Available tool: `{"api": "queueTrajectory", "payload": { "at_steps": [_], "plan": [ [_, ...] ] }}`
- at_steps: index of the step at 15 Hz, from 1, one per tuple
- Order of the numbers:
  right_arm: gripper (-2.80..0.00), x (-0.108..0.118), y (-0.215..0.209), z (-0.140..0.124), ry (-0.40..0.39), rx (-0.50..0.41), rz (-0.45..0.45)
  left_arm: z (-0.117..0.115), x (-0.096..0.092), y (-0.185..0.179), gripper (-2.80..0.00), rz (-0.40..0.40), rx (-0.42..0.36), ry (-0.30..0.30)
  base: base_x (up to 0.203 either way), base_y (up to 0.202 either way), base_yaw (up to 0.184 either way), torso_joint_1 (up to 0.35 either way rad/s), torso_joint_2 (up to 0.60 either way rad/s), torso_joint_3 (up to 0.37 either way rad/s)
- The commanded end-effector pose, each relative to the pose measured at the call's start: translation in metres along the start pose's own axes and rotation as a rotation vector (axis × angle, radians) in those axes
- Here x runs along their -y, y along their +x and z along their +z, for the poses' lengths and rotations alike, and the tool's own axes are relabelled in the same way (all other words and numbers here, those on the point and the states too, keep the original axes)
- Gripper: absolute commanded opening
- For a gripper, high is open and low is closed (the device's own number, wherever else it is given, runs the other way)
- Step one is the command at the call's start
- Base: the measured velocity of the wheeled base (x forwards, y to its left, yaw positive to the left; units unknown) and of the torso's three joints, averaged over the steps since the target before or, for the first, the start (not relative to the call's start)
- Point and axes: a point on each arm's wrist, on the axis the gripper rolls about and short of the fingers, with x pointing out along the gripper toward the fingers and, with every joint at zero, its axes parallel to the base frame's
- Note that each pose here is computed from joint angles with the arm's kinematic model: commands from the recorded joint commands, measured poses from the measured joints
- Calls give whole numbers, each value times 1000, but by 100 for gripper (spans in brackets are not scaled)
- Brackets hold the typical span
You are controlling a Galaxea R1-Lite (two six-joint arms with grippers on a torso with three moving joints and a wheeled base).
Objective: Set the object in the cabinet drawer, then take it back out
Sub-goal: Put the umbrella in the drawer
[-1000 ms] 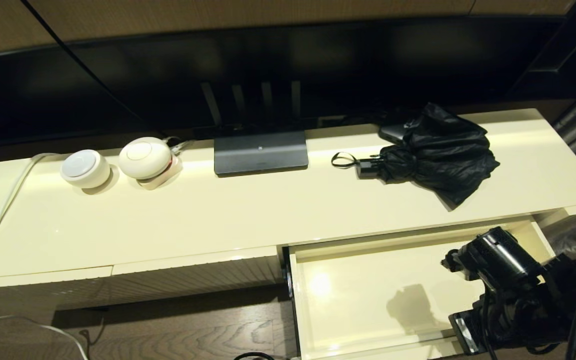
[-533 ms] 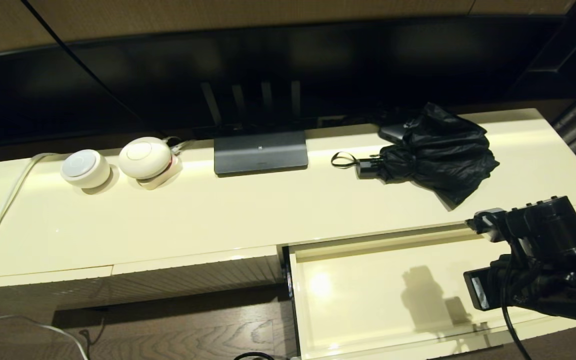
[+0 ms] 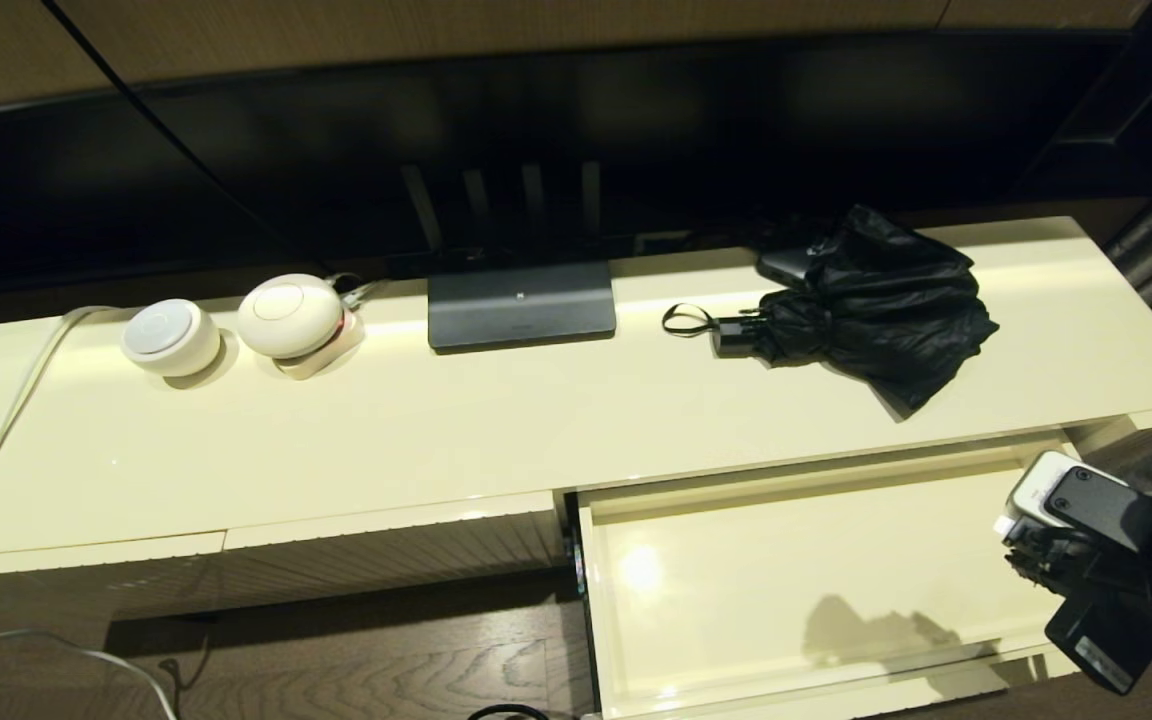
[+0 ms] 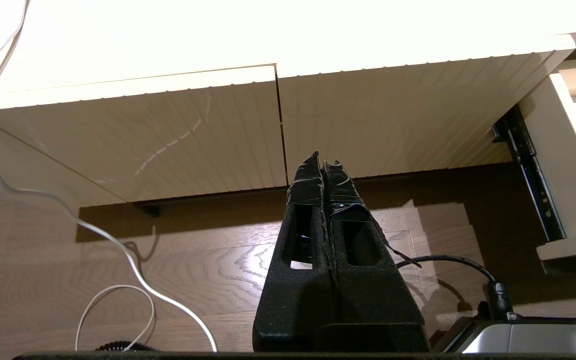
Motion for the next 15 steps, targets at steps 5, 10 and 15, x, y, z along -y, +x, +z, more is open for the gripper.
{"api": "queueTrajectory", "payload": {
  "at_steps": [5, 10, 15],
  "plan": [
    [-280, 35, -17, 41, -715, 112, -149, -1, 0, 0, -280, 1, -3, 0, 0, 0, 0, 0, 0, 0],
    [-280, 32, 8, 61, -798, 141, -92, -1, 0, 0, -280, 1, -5, 0, 0, 0, 0, 0, 0, 0],
    [0, 39, 22, 81, -891, 134, -71, -1, 0, 0, -280, 1, -2, 0, 0, 0, 0, 0, 0, 0]
  ]
}}
